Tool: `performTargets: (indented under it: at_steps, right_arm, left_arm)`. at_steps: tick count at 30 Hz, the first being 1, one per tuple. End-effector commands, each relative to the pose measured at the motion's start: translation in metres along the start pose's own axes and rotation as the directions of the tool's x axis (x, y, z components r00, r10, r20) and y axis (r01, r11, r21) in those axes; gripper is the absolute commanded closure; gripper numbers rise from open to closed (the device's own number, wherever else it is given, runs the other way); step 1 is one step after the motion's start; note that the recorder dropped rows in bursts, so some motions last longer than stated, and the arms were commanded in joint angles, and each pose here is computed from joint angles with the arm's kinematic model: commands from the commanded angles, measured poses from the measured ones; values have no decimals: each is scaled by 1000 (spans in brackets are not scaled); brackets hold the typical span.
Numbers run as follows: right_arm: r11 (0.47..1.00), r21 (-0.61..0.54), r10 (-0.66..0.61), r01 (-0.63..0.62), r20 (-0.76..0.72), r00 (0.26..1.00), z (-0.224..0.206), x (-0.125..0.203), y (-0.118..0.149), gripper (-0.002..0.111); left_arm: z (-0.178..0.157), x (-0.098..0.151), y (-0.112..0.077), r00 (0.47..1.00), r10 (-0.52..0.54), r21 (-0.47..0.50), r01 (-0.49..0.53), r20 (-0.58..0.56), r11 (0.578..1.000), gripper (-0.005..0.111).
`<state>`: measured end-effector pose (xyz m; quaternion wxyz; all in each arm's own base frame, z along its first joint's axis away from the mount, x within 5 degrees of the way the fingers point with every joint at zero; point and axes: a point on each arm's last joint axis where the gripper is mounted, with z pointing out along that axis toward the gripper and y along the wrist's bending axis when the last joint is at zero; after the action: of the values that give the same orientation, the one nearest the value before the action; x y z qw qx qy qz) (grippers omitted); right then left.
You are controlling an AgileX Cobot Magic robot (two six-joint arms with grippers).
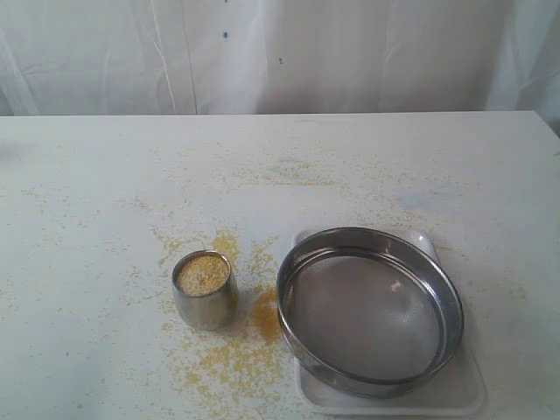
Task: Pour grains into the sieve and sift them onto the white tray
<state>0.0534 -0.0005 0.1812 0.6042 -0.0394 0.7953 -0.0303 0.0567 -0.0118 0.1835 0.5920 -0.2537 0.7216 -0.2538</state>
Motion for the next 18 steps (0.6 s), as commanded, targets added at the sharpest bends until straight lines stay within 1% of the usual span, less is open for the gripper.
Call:
performTargets:
  at_steps: [1, 3, 6, 7, 9, 10, 12, 13, 14, 15, 17, 18]
  right_arm:
    - [1000, -3, -11, 11, 7, 1000, 0, 0, 0, 108]
    - [1000, -3, -11, 11, 7, 1000, 0, 0, 0, 108]
    - [1000, -3, -11, 11, 7, 1000, 0, 0, 0, 108]
    - [1000, -3, -11, 11, 7, 1000, 0, 0, 0, 108]
    - [1000, -3, -11, 11, 7, 1000, 0, 0, 0, 108]
    - [1000, -3, -11, 11, 7, 1000, 0, 0, 0, 108]
    - [1000, -3, -11, 11, 7, 1000, 0, 0, 0, 108]
    - [1000, -2, -14, 14, 7, 1000, 0, 0, 0, 108]
    - [1000, -2, -14, 14, 7, 1000, 0, 0, 0, 108]
    - [1000, -2, -14, 14, 7, 1000, 0, 0, 0, 108]
    - [1000, -2, -14, 14, 7, 1000, 0, 0, 0, 108]
    - [1000, -2, -14, 14, 7, 1000, 0, 0, 0, 108]
  left_arm:
    - [0, 2, -2, 996, -82, 22, 83, -18, 996, 107]
    - [0, 0, -2, 991, -136, 21, 136, -3, 991, 107]
    - [0, -7, -1, 971, -229, 29, 227, 73, 973, 107]
    - [-1, -11, 0, 961, -249, 37, 247, 118, 968, 107]
    - [-3, -22, 1, 937, -253, 54, 248, 241, 967, 107]
    - [-6, -31, 2, 910, -250, 66, 242, 332, 968, 107]
    - [-13, -47, 4, 832, -217, 81, 205, 511, 975, 107]
    - [-18, -54, 4, 779, -200, 88, 184, 594, 979, 107]
    - [-22, -59, 4, 741, -187, 91, 168, 645, 982, 107]
    - [-26, -65, 0, 714, -176, 101, 146, 678, 984, 107]
    - [-35, -79, -19, 699, -136, 137, 55, 702, 989, 107]
    - [-41, -86, -33, 699, -82, 148, -34, 710, 988, 107]
